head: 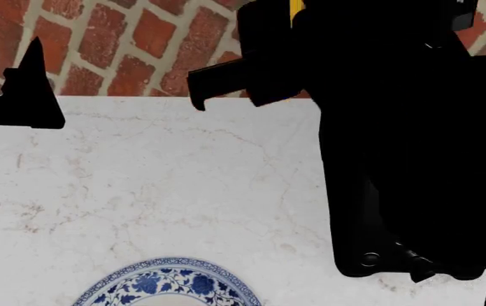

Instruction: Place the toasted item on a plate.

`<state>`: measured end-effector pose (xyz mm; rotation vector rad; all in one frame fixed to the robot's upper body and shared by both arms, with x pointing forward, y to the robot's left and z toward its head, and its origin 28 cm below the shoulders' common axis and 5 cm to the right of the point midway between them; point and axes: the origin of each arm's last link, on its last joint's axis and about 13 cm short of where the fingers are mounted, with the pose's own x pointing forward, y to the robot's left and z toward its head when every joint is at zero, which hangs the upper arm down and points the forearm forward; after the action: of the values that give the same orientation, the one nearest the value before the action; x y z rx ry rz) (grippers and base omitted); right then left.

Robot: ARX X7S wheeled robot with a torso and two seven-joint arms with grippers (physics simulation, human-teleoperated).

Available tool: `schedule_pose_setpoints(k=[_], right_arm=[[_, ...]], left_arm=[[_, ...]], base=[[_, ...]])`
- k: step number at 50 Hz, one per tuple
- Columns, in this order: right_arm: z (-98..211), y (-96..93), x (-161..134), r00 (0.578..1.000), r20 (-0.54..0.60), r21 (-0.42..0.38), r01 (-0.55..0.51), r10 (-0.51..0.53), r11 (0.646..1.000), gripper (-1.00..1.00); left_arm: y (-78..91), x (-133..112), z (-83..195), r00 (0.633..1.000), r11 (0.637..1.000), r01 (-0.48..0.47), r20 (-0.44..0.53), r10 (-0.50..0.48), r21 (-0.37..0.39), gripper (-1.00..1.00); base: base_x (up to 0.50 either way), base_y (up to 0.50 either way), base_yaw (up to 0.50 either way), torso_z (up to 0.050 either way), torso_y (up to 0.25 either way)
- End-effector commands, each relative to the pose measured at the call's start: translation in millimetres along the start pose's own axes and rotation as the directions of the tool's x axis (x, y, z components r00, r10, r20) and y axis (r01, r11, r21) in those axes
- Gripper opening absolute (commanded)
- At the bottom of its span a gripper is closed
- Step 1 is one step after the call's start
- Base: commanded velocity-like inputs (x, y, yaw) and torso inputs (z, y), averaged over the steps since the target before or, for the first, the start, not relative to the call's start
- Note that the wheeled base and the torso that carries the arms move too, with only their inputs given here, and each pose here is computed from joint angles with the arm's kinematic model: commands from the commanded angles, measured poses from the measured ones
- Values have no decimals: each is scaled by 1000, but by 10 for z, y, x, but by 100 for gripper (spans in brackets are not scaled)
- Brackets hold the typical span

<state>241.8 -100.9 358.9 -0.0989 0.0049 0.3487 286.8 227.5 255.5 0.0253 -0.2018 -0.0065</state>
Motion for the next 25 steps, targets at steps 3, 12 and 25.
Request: schedule_pose_setpoints(k=[3, 12, 25], right_arm=[[-116, 200, -229, 994, -9, -39, -111, 110, 993, -100], [-227, 338, -384, 985, -18, -60, -173, 172, 983, -100], [-433, 515, -628, 967, -35, -52, -252, 251, 966, -100]], left_arm=[[12, -15, 1, 1000, 1000, -6, 2, 6, -1, 100], [26, -28, -12, 1000, 1000, -11, -1, 11, -2, 100], [28, -39, -18, 1000, 1000, -13, -3, 13, -2, 100]], base=[[0, 0, 0, 0, 0], [0, 0, 0, 0, 0], [0, 0, 0, 0, 0]])
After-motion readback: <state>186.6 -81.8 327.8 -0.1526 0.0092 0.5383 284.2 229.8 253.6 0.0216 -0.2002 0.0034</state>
